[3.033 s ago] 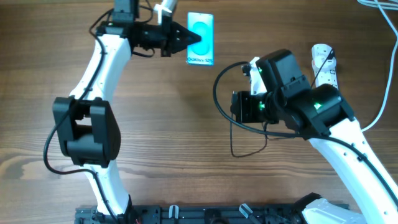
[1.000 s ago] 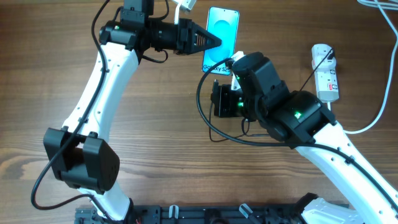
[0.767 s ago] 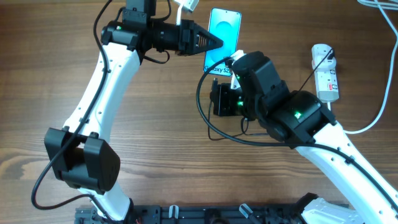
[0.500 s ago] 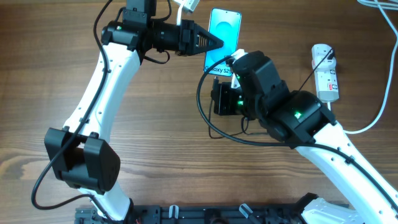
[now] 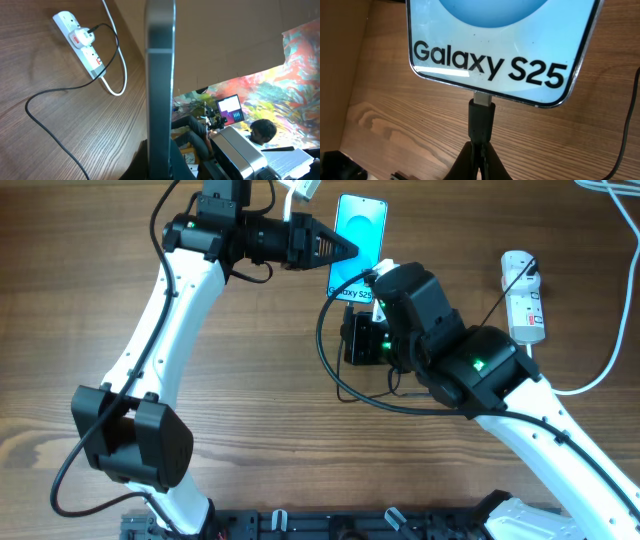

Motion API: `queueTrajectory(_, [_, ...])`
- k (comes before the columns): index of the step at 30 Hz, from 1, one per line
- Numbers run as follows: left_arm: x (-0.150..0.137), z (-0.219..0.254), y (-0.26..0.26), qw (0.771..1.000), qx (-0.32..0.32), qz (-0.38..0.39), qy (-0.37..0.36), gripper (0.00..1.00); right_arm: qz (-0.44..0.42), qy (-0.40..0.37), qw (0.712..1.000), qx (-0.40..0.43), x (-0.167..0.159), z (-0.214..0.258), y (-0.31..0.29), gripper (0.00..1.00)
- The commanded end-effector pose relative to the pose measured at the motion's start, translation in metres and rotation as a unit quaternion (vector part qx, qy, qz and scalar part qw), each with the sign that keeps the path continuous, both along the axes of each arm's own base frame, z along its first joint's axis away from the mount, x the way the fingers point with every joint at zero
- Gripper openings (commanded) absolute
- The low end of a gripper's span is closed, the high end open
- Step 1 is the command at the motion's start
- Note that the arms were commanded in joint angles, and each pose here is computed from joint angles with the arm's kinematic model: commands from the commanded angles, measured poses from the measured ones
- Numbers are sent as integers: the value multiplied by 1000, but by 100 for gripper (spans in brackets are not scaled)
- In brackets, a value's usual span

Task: Plug charger to phone and switch on socket
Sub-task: 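Push the USB-C plug up into the phone's bottom port with the right gripper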

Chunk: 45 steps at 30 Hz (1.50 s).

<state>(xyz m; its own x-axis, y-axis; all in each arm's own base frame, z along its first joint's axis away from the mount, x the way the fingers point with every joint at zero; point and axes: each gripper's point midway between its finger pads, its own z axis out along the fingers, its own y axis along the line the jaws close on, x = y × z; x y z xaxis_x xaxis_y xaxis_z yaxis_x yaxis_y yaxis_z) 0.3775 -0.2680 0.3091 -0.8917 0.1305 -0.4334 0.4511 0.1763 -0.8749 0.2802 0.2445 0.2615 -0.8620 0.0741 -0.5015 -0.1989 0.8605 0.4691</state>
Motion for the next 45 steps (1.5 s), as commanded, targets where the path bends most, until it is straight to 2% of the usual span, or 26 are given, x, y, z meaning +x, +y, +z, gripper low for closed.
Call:
queueTrajectory(1, [-11,25,0,999,-16,-13,-37,4,-3,-12,1000,-4,4,5,-1,5])
queueTrajectory(27, [-18,27,-7,999,-24,-30,-37,4,12,-11,1000,-9,1,3,1,5])
queueTrajectory(45, [-13,20,-8,999,-3,-13,-41,4,1,-11,1000,-26,4,-2,-4,5])
